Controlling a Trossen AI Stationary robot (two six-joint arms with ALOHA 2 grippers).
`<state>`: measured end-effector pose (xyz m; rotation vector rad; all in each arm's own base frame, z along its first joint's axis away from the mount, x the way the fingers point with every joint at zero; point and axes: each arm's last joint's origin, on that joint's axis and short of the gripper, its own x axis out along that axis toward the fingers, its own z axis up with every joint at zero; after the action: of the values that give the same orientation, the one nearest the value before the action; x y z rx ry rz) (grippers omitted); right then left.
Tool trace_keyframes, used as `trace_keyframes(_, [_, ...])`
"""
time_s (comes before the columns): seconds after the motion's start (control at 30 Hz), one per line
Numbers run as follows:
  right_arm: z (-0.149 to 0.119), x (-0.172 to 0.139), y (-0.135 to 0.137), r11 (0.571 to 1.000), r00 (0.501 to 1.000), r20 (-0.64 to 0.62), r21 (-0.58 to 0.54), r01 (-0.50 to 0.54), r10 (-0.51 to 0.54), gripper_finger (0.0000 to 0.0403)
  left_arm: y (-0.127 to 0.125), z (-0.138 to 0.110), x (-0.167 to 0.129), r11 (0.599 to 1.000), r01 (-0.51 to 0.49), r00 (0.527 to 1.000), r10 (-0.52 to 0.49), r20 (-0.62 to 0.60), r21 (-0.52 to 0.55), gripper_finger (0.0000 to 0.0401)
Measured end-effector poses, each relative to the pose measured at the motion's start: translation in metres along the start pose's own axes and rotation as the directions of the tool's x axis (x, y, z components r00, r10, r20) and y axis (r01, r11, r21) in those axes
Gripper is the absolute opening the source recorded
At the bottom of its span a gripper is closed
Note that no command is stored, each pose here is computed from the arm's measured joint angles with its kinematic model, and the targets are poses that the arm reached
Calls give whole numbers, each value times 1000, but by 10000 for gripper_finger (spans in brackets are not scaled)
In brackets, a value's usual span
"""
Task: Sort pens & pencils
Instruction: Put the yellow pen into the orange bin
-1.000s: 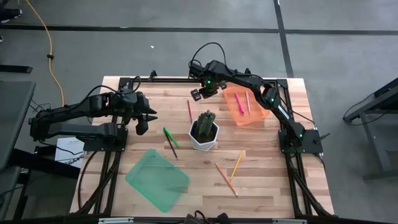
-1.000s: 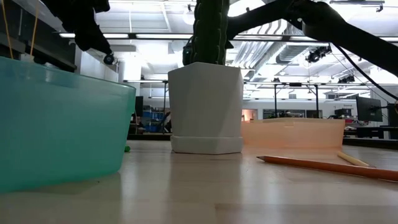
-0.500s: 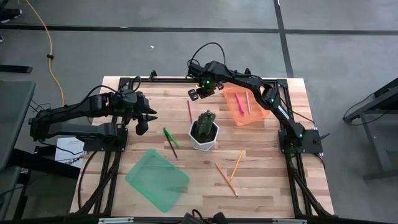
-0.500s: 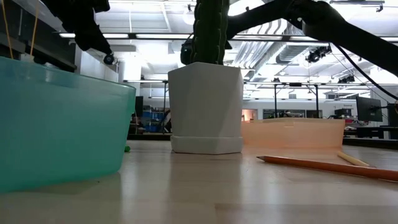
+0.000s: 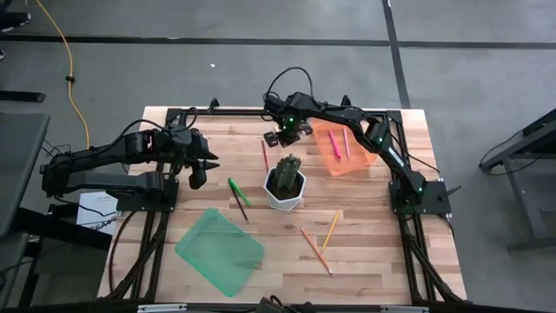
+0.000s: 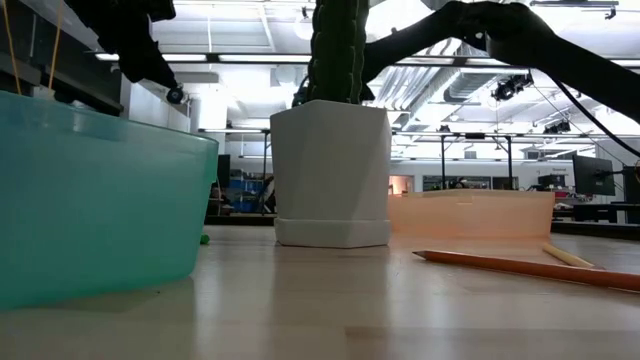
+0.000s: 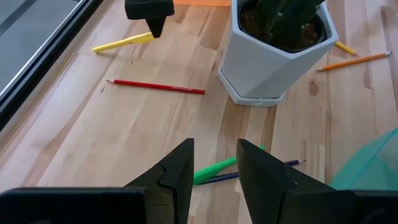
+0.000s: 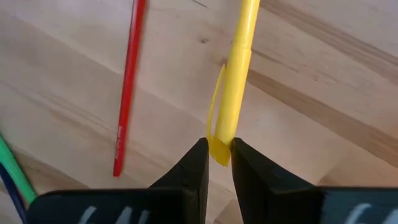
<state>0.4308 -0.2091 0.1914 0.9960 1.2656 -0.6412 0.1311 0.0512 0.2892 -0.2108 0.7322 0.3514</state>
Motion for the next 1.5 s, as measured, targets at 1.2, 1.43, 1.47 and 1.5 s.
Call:
trace_keyframes(1.2, [8,17,-6,1000,1000,-18,13,-16,16,48,0,0,0,1000,0,1000,0,0,2,108])
trace_keyframes(1.43, [12,30,-7,999,999,-30,36,-15,16,60,0,0,0,1000,0,1000,0,0,2,108])
trace_keyframes(1.47, [11,31,-8,999,999,-37,38,-6,8,63,0,0,0,1000,0,1000,0,-4,2,108])
trace_keyframes(1.5, [11,31,-7,999,999,-36,37,-7,8,66,0,-1,0,1000,-1,1000,1,-10,1,108])
